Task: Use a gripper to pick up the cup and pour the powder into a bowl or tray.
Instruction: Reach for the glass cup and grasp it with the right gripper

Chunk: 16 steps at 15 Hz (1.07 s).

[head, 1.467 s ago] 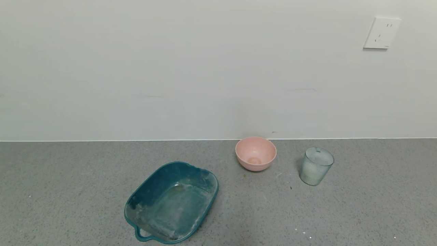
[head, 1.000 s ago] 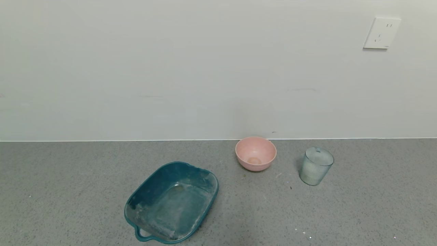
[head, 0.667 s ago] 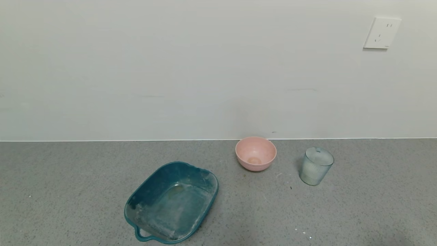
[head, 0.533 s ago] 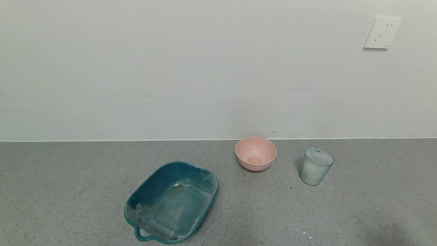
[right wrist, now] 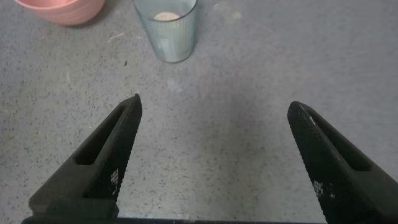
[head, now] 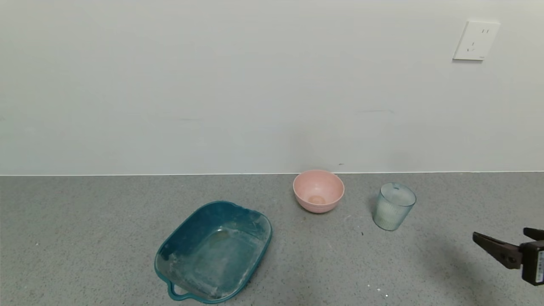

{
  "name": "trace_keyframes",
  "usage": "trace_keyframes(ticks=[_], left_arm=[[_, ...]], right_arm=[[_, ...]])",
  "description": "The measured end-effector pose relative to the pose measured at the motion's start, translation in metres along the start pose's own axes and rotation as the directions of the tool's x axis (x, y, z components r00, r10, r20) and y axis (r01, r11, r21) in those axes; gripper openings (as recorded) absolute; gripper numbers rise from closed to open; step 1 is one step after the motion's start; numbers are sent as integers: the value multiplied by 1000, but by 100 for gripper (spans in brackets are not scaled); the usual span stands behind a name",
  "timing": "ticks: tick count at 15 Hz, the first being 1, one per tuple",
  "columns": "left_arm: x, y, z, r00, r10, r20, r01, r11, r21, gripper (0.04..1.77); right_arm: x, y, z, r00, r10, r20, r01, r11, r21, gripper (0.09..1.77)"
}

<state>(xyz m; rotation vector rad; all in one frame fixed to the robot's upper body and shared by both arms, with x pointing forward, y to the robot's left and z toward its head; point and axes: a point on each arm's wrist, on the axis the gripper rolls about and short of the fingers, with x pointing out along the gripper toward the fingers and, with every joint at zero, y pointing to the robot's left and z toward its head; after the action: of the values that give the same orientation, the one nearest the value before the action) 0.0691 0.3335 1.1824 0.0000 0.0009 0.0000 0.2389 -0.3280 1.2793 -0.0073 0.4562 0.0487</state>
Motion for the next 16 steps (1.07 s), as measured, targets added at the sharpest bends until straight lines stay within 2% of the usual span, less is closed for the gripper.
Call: trace_keyframes(ticks=[4,11,16], left_arm=[[0,0,0,1000,0,0,0,1000,0,176],[0,0,0,1000,0,0,0,1000,0,176],[0,0,0,1000,0,0,0,1000,0,176]], right_arm=[[48,12,-10,994,50,-96,-50,999,2,171],[128,24,-24,993,74,-97,-75,997,-8,171],[171,29,-32,991,79,-107,-81,997,-11,171]])
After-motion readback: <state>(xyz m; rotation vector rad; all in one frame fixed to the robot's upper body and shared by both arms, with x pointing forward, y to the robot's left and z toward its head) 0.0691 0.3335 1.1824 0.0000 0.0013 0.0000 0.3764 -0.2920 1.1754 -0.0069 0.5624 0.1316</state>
